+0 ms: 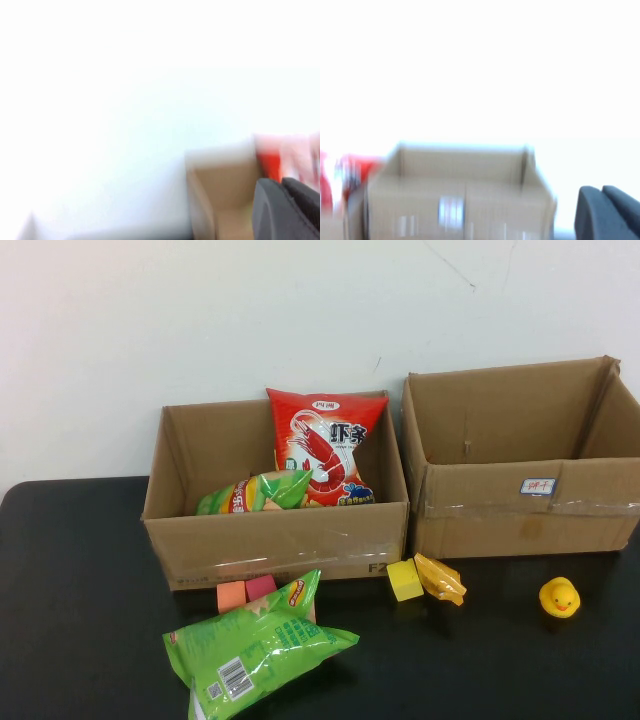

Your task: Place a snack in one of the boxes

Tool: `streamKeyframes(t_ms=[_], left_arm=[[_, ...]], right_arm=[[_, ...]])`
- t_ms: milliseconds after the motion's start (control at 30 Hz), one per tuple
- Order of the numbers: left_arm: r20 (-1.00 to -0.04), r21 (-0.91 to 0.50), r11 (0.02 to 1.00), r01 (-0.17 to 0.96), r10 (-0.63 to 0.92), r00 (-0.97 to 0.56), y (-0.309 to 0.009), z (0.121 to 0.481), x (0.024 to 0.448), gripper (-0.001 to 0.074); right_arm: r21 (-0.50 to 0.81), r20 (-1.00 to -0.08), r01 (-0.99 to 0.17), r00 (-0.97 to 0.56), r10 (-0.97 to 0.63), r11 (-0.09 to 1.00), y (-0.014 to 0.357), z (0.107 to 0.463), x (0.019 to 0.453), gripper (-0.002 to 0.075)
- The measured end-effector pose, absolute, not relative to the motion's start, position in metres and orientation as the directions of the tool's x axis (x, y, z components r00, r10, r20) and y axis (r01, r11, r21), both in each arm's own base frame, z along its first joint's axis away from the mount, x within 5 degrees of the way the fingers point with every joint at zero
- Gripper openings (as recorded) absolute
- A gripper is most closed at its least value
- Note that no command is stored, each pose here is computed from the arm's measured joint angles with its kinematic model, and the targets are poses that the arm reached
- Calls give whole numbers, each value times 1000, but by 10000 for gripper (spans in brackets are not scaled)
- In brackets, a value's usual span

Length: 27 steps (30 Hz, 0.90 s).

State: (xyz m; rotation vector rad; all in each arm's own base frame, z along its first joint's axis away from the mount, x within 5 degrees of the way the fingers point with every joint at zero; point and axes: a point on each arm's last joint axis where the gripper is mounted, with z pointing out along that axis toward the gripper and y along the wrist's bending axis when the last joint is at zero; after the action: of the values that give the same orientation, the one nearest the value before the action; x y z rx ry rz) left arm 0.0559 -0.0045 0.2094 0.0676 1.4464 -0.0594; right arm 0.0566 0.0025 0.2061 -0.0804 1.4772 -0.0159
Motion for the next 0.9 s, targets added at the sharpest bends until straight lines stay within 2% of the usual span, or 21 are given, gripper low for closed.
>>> streamKeyframes(t_ms=[100,267,400,533,600,700,800,900], left_arm=[[-948,7,998,66,-15,319,-3,227,52,-1],[-840,-1,999,49,-28,541,-1,248,42,-1],[-783,-9,999,46,-35,621,0,255,37,-1],[-768,-21,998,54,-51,638,0,256,36,-1],[-807,-24,998,60,-55,588,0,254,39,-1],[-911,-19,997,76,-49,410,-2,259,43,-1],[-983,-13,995,95,-31,180,-4,270,42,-1],[-996,-12,994,111,-3,-86,-6,275,44,-1]], right_arm=[[-63,-967,-33,248,-53,997,3,220,54,0],[-39,-887,-37,461,-18,999,3,240,47,0],[-30,-847,-42,532,-3,999,3,246,43,0],[-14,-824,-53,566,18,999,3,250,41,0],[-11,-859,-51,512,17,999,3,260,41,0],[-7,-908,-47,420,13,999,2,279,38,0],[-3,-947,-42,322,11,999,1,296,33,0],[2,-986,-38,164,9,999,1,303,34,0]])
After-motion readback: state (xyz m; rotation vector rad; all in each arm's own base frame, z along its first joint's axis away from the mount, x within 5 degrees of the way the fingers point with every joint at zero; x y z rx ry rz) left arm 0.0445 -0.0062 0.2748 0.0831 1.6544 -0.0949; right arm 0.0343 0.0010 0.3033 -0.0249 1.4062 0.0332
